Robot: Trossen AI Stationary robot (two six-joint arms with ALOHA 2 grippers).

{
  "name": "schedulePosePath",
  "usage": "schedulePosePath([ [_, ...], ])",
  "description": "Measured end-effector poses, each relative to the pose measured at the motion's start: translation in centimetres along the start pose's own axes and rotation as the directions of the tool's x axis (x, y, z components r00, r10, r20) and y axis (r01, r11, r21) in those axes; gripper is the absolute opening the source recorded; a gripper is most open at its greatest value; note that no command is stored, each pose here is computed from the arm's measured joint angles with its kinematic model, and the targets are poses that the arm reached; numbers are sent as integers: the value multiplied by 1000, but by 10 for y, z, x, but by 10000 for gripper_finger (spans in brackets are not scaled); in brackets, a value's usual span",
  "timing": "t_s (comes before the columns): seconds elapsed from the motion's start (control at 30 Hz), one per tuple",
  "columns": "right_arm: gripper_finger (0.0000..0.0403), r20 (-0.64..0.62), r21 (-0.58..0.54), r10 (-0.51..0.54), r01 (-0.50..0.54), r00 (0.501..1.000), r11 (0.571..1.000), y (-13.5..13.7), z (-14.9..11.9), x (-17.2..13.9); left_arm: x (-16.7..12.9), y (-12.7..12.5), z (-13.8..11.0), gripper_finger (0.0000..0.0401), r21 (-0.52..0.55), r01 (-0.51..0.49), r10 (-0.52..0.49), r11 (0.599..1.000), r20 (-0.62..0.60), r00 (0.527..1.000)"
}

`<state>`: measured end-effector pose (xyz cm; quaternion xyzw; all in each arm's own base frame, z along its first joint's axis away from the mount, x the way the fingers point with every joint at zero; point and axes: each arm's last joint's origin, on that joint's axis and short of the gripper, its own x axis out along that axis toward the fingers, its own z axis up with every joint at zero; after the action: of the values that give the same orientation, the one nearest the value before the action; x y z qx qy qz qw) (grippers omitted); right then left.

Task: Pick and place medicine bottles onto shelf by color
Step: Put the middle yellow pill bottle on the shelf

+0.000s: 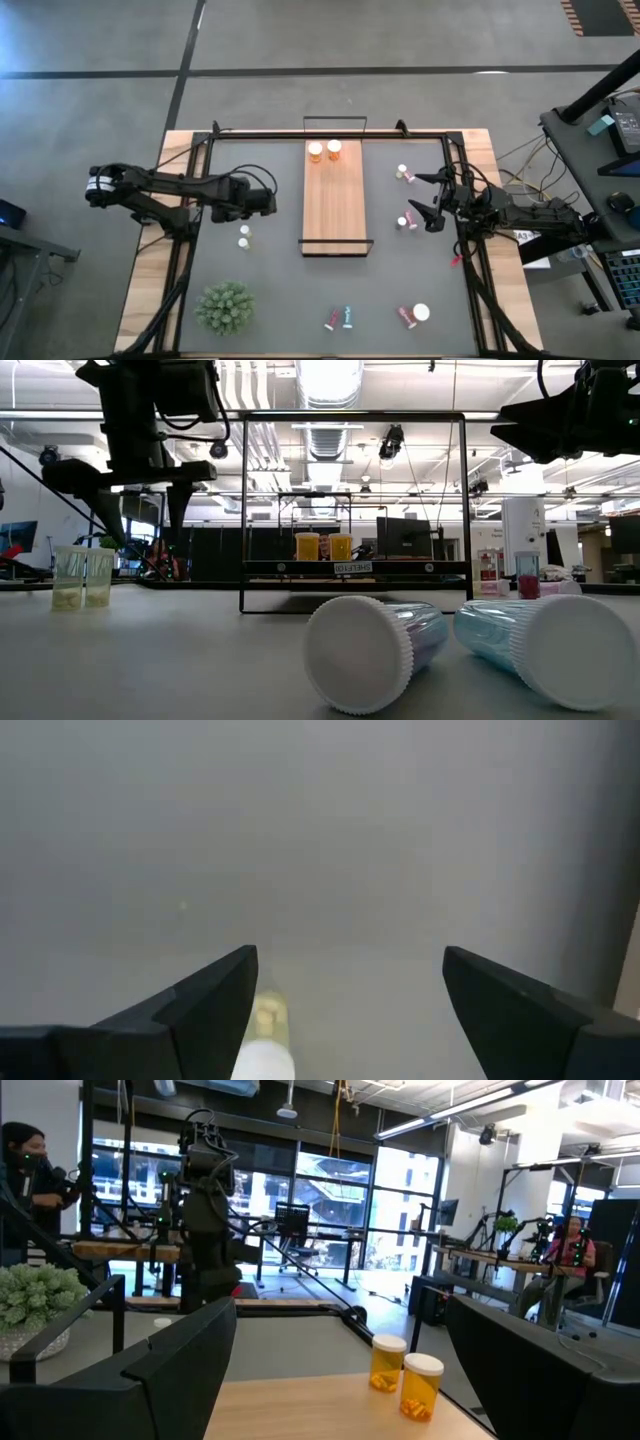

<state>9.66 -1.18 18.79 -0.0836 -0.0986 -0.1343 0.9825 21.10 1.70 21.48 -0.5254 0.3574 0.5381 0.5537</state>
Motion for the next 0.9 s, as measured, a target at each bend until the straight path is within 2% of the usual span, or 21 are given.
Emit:
schedulePosePath([
  [0.4, 350, 0, 0, 0, 0, 1000, 1000, 0, 0, 0, 0, 0, 0, 302, -17, -5, 5, 1000, 6, 1000],
  [0.57, 350, 0, 0, 0, 0, 1000, 1000, 0, 0, 0, 0, 3, -1, 302, -86, -41, 36, 995, -54, 998],
  [0.9, 350, 0, 0, 1, -1, 1000, 1000, 0, 0, 0, 2, 4, -1, 302, -55, -39, 38, 998, -34, 999],
])
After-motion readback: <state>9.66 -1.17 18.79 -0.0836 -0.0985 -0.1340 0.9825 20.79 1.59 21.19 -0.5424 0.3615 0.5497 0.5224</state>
